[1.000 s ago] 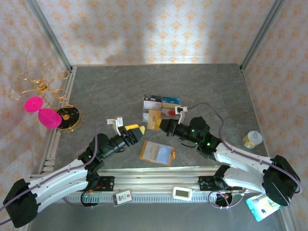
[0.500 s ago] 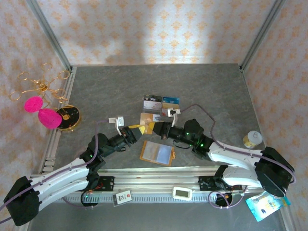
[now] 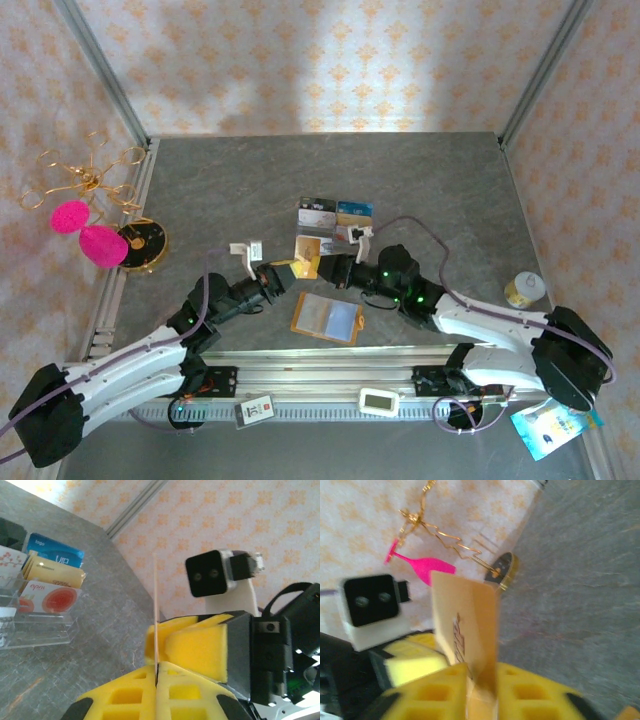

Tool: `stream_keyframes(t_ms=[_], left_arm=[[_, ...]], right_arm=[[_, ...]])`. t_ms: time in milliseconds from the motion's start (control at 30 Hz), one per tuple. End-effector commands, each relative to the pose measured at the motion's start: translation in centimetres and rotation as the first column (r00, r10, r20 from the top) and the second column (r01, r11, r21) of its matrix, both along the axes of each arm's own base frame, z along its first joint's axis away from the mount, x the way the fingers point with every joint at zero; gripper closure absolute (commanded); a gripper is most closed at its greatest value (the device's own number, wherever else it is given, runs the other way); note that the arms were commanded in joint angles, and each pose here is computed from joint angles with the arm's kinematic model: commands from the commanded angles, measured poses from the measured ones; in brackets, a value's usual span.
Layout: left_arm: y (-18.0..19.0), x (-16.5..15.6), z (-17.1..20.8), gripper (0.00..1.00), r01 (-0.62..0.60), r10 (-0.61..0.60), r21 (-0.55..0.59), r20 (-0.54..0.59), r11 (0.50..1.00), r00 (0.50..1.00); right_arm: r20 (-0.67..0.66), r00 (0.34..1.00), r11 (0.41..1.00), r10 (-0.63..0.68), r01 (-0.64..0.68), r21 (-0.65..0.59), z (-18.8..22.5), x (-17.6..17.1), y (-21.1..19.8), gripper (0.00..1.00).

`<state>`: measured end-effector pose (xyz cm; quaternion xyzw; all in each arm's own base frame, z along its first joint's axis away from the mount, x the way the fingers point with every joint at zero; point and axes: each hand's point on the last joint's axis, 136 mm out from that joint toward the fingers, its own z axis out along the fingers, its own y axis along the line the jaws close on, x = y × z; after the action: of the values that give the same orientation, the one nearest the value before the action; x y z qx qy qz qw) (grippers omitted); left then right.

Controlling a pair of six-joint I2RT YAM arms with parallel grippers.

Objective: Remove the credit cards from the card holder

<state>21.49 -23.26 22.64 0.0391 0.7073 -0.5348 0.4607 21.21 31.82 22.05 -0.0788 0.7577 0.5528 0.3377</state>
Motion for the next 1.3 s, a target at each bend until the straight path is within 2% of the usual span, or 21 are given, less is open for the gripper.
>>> stream_keyframes(t_ms=[0,133,267,400,500,633,767,867,1067,1133,1267], left_arm=[[-0.8,-0.4,1.9,1.0,0.049,-0.054,0.06,0.079,0.997,0.995],[-0.9,-0.3,1.9,1.0,0.053,-0.062,0.115,0.075,0.992,0.995],[-1.8,0.4,2.4,1.0,0.059,-0.086,0.229,0.109,0.972,0.99],[-3.2,1.9,2.8,1.0,0.088,-0.158,0.421,0.133,0.903,0.979],[-4.3,3.2,2.5,1.0,0.091,-0.259,0.602,0.199,0.794,0.945],[-4.9,4.9,0.4,1.0,0.058,-0.441,0.826,0.239,0.561,0.865],[-6.1,6.1,-1.1,1.0,0.079,-0.61,0.929,0.172,0.362,0.773],[-6.7,6.8,-2.0,1.0,0.097,-0.696,0.963,0.11,0.251,0.71],[-7.2,9.2,-3.2,1.0,0.17,-0.807,0.978,-0.003,0.121,0.591],[-7.0,10.5,-3.4,1.0,0.192,-0.818,0.978,-0.046,0.079,0.574],[-6.8,13.0,-3.1,1.0,0.205,-0.833,0.976,-0.058,0.067,0.55]], right_arm=[[0.038,0.996,0.996,-0.079,0.08,-0.04,1.8,2.1,-2.7,0.62],[0.08,0.973,0.97,-0.217,0.225,-0.095,2.8,4.5,-6.9,0.58],[0.076,0.927,0.907,-0.367,0.375,-0.19,1.7,6.6,-11.3,0.58],[0.042,0.877,0.852,-0.478,0.475,-0.221,0.4,8.0,-15.2,0.58],[-0.007,0.851,0.833,-0.524,0.511,-0.214,-1.1,8.8,-17.1,0.59],[-0.049,0.832,0.821,-0.553,0.535,-0.199,-2.2,9.6,-18.8,0.61],[-0.078,0.814,0.811,-0.576,0.557,-0.181,-2.7,10.4,-20.3,0.62],[-0.088,0.799,0.798,-0.595,0.573,-0.186,-2.9,11.1,-21.2,0.63],[-0.065,0.796,0.786,-0.602,0.576,-0.223,-2.2,12.3,-21.6,0.64],[-0.065,0.797,0.785,-0.6,0.571,-0.241,-2.5,12.6,-21.6,0.64],[-0.086,0.799,0.786,-0.595,0.555,-0.273,-3.4,13.1,-21.5,0.64]])
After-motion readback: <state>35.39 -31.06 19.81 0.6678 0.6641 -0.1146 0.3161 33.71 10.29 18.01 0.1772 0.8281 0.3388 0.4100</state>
